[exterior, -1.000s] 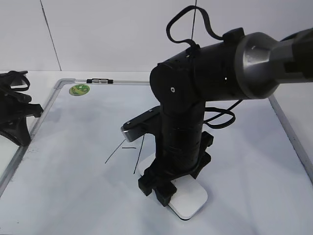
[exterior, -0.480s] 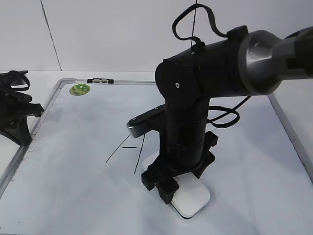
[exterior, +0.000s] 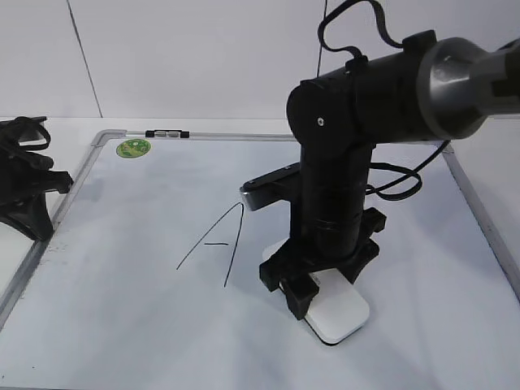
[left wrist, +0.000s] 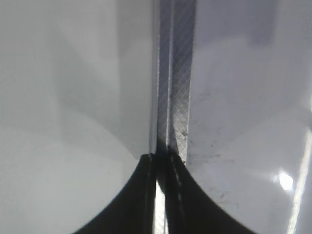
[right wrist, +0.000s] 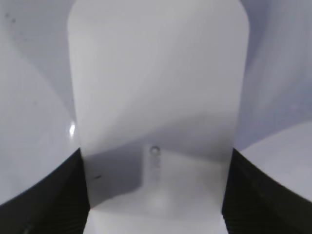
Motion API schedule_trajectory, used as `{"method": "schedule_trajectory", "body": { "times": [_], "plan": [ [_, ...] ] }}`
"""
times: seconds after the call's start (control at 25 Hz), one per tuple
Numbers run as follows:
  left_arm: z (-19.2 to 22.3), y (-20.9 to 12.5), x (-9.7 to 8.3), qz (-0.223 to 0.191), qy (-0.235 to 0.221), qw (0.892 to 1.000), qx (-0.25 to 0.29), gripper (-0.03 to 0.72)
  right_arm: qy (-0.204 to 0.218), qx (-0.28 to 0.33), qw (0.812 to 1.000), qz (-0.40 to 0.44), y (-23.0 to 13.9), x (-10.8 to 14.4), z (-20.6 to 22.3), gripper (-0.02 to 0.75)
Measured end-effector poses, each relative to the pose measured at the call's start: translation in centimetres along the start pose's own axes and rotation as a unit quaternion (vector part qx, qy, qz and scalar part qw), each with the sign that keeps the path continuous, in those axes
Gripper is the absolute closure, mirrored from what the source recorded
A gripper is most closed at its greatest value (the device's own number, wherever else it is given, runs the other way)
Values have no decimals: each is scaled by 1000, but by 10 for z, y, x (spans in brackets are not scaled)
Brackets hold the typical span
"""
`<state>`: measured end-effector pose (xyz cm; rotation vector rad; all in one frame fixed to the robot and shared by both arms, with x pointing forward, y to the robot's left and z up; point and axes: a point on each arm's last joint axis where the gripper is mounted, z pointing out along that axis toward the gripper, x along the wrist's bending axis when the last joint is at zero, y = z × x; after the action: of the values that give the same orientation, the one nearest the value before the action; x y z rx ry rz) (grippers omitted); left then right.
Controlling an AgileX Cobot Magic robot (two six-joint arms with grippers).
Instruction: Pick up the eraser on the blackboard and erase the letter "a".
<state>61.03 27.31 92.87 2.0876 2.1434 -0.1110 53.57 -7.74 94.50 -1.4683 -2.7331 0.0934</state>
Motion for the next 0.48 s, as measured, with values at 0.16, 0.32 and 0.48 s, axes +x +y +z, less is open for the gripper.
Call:
{"method": "schedule_trajectory", "body": {
  "times": [0.16, 0.32, 0.48],
  "plan": [
    [0, 0, 0, 0, 0, 1000, 0, 680, -20, 3, 1000, 7, 5, -15, -4, 177],
    [0, 0, 0, 0, 0, 1000, 0, 680, -36, 6, 999, 7, 10, -19, -9, 178],
    [0, 0, 0, 0, 0, 1000, 0, 680, -42, -14, 999, 12, 14, -20, -24, 178]
  ]
}}
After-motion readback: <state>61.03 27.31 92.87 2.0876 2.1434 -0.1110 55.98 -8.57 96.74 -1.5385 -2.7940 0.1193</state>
